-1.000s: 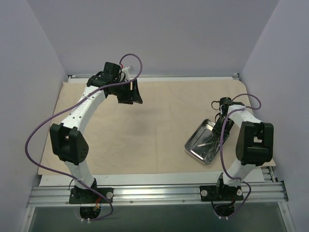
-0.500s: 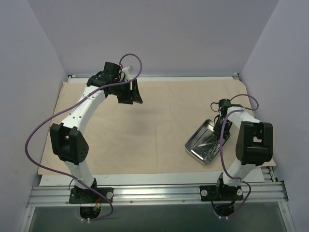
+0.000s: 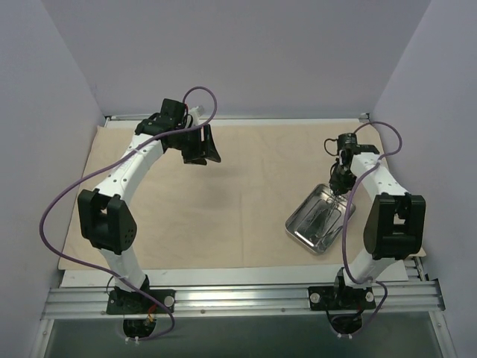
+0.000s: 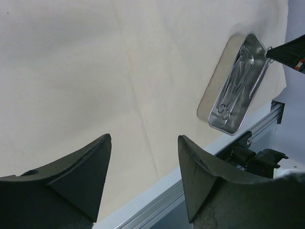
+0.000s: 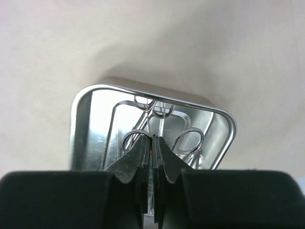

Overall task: Open and lay out the surgical kit
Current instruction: Pick up the medical item from the container, then place the medical item in the surgical kit.

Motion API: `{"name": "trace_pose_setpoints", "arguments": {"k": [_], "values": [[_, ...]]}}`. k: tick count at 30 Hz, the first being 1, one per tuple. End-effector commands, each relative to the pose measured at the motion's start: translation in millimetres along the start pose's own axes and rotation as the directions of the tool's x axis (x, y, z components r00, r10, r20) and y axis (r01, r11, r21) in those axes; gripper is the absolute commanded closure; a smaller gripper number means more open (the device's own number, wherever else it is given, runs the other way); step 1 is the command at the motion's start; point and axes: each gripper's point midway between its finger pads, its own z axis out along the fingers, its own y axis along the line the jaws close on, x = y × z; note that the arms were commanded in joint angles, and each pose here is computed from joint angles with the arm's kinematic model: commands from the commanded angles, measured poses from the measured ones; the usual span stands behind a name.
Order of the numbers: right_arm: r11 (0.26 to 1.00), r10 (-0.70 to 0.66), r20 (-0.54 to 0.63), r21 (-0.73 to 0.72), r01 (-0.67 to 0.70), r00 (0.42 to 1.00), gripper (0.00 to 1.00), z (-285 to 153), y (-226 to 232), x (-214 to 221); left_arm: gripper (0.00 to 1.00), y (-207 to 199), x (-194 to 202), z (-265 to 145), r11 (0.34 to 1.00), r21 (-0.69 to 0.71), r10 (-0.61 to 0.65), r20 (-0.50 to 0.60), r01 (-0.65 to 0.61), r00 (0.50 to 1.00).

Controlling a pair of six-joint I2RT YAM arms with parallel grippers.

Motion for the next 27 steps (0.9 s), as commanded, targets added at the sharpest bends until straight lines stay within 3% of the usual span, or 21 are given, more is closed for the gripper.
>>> {"name": "trace_pose_setpoints", "arguments": {"k": [1, 5, 9, 11, 13, 14, 15, 16, 20, 27], "values": [[0.996, -0.088, 0.092, 0.015, 0.087, 0.992, 1.0, -35.1, 9.0, -17.0, 0.34, -13.0, -11.7, -1.4, 0.997, 0.074, -0.007, 0.036, 0.004, 0.999], [0.988, -0.154, 0.194, 0.007, 0.156, 0.969, 1.0, -64.0, 32.6, -39.7, 0.34, -28.2, -16.3, 4.2, 0.984, 0.178, -0.016, 0.042, 0.009, 0.999], [0.944, -0.28, 0.289, -0.092, 0.317, 0.916, 1.0, -98.1, 84.5, -49.1, 0.34, -54.4, -20.9, 5.0, 0.944, 0.331, -0.02, 0.04, 0.006, 0.999], [0.888, -0.321, 0.325, -0.223, 0.402, 0.889, 1.0, -116.2, 124.7, -46.6, 0.34, -68.4, -22.1, 5.9, 0.91, 0.414, -0.027, 0.02, 0.016, 0.999], [0.786, -0.391, 0.373, -0.341, 0.516, 0.842, 1.0, -142.3, 168.3, -31.2, 0.34, -77.2, -21.8, 6.4, 0.885, 0.464, -0.043, -0.003, 0.039, 0.999], [0.719, -0.448, 0.403, -0.368, 0.59, 0.798, 1.0, -151.1, 190.5, -16.6, 0.34, -77.7, -21.2, 8.4, 0.879, 0.475, -0.05, -0.012, 0.049, 0.999], [0.717, -0.441, 0.416, -0.37, 0.591, 0.795, 1.0, -153.9, 193.7, -20.1, 0.34, -78.8, -20.2, 9.0, 0.872, 0.486, -0.055, -0.021, 0.059, 0.998], [0.654, -0.478, 0.447, -0.394, 0.646, 0.756, 1.0, -165.3, 210.8, -6.9, 0.34, -81.8, -22.7, 7.9, 0.861, 0.503, -0.068, -0.021, 0.069, 0.997], [0.548, -0.528, 0.455, -0.462, 0.697, 0.717, 1.0, -172.1, 237.7, 14.5, 0.34, -81.0, -13.7, 14.6, 0.842, 0.528, -0.091, -0.065, 0.112, 0.994], [0.5, -0.49, 0.49, -0.519, 0.693, 0.721, 1.0, -198.9, 273.3, 18.2, 0.3, -90.4, 12.4, 30.1, 0.824, 0.56, -0.044, -0.099, 0.092, 0.994]]}}
